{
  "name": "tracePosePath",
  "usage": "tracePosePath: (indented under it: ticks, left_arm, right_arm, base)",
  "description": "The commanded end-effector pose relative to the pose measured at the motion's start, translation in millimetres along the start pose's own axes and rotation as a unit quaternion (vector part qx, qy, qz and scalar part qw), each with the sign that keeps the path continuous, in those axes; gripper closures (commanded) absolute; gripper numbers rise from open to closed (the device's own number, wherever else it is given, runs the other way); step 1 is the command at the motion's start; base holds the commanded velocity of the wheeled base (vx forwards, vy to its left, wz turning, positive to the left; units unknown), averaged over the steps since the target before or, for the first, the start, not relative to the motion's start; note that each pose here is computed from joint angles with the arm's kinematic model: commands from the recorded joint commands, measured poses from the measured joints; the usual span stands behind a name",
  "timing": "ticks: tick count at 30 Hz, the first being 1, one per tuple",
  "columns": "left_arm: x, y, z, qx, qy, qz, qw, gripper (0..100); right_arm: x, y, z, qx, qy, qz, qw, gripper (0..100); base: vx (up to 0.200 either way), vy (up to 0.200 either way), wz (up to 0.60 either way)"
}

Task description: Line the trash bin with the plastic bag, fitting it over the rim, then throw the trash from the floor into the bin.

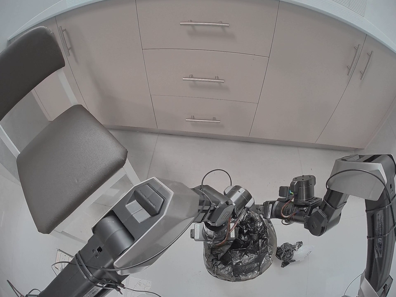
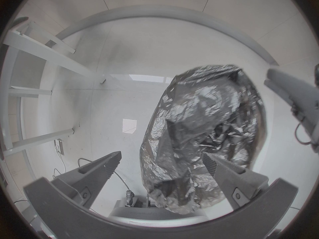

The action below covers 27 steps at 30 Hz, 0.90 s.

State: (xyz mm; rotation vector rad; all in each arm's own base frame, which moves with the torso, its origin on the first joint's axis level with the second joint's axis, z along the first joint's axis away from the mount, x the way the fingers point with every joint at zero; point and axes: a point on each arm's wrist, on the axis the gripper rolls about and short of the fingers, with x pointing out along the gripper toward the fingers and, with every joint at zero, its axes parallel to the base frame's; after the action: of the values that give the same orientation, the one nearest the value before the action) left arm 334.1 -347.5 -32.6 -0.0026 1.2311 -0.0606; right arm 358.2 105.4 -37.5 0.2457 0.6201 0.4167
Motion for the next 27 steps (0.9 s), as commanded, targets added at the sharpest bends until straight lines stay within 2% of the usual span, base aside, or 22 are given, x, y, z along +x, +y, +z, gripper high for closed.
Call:
tracePosePath:
  ticks: [1,3,6,7,8,10,11,12,13,14,15,16,18,19,20,21,23,24,26,27]
  left_arm:
    - [-74.8,-17.2,4.8,-0.01,-0.039,-0.05,0.9979,0]
    - [-104.3,-21.1,5.5,-0.014,-0.055,-0.071,0.9959,0]
    - [-153.4,-19.6,10.0,-0.019,-0.087,-0.104,0.9906,0]
    - [-153.4,-19.6,10.0,-0.019,-0.087,-0.104,0.9906,0]
    - [-205.9,-11.2,14.4,-0.026,-0.122,-0.141,0.9821,0]
    - [-230.3,-4.7,14.8,-0.03,-0.138,-0.153,0.978,0]
    - [-269.0,8.8,13.4,-0.033,-0.166,-0.164,0.9717,0]
    - [-290.6,18.0,11.2,-0.035,-0.183,-0.167,0.9682,0]
    - [-320.5,32.2,6.0,-0.032,-0.207,-0.168,0.9633,0]
    - [-340.0,44.4,1.7,-0.025,-0.222,-0.162,0.9611,0]
    - [-361.3,59.9,-3.9,-0.014,-0.239,-0.152,0.9588,0]
    - [-380.6,76.6,-10.4,-0.009,-0.255,-0.137,0.9571,0]
    - [-380.6,76.6,-10.4,-0.009,-0.255,-0.137,0.9571,0]
    - [-427.9,126.2,-32.3,-0.021,-0.291,-0.1,0.9513,0]
    - [-444.3,145.7,-42.9,-0.029,-0.303,-0.091,0.9483,0]
    - [-451.5,154.8,-47.9,-0.032,-0.308,-0.088,0.9469,0]
    - [-487.2,213.1,-75.2,-0.07,-0.335,-0.078,0.9364,0]
    - [-498.5,235.5,-84.5,-0.093,-0.35,-0.074,0.9293,0]
    - [-521.7,277.8,-107.7,-0.158,-0.395,-0.07,0.9024,0]
    - [-535.3,298.3,-126.9,-0.193,-0.424,-0.074,0.8816,0]
  right_arm:
    - [-11.7,-11.9,19.7,0.011,-0.024,-0.022,0.9994,0]
    - [-21.4,-19.2,30.1,0.021,-0.029,-0.045,0.9983,0]
    - [-42.3,-34.2,47.2,0.064,-0.037,-0.095,0.9928,0]
    - [-42.3,-34.2,47.2,0.064,-0.037,-0.095,0.9928,0]
    - [-56.5,-46.1,58.6,0.104,-0.047,-0.123,0.9858,0]
    - [-62.7,-50.2,64.8,0.117,-0.054,-0.135,0.9824,0]
    - [-72.3,-56.5,75.9,0.135,-0.071,-0.162,0.9749,0]
    - [-75.7,-59.1,83.1,0.146,-0.081,-0.179,0.9696,0]
    - [-76.8,-62.3,96.0,0.168,-0.106,-0.203,0.9587,0]
    - [-75.0,-63.3,107.3,0.193,-0.133,-0.224,0.9459,0]
    - [-72.9,-63.1,121.4,0.225,-0.165,-0.247,0.9279,0]
    - [-69.3,-62.4,129.9,0.25,-0.176,-0.267,0.9139,0]
    - [-69.3,-62.4,129.9,0.25,-0.176,-0.267,0.9139,0]
    - [-62.5,-52.8,143.1,0.266,-0.136,-0.278,0.913,0]
    - [-59.1,-50.7,148.1,0.27,-0.126,-0.278,0.9132,0]
    - [-57.1,-49.8,150.6,0.271,-0.125,-0.278,0.9132,0]
    - [-35.6,-55.5,156.6,0.276,-0.12,-0.278,0.9123,0]
    - [-26.8,-58.5,157.6,0.275,-0.119,-0.279,0.9123,0]
    - [-8.2,-65.8,158.6,0.276,-0.111,-0.286,0.9111,0]
    - [-8.2,-65.8,158.6,0.276,-0.111,-0.286,0.9111,0]
  base:
    - [0.0,0.0,0.0]
    - [0.0,0.0,0.0]
    - [0.0,0.0,0.0]
    - [0.0,0.0,0.0]
    - [0.0,0.0,0.0]
    - [0.0,0.0,0.0]
    - [0.0,0.0,0.0]
    - [0.0,0.0,0.0]
    - [0.0,0.0,0.0]
    - [0.0,0.0,0.0]
    - [0.0,0.0,0.0]
    - [0.0,0.0,0.0]
    - [0.0,0.0,0.0]
    - [0.0,0.0,0.0]
    - [0.0,0.0,0.0]
    - [0.0,0.0,0.0]
    - [0.0,0.0,0.0]
    - [0.0,0.0,0.0]
    - [0.0,0.0,0.0]
    - [0.0,0.0,0.0]
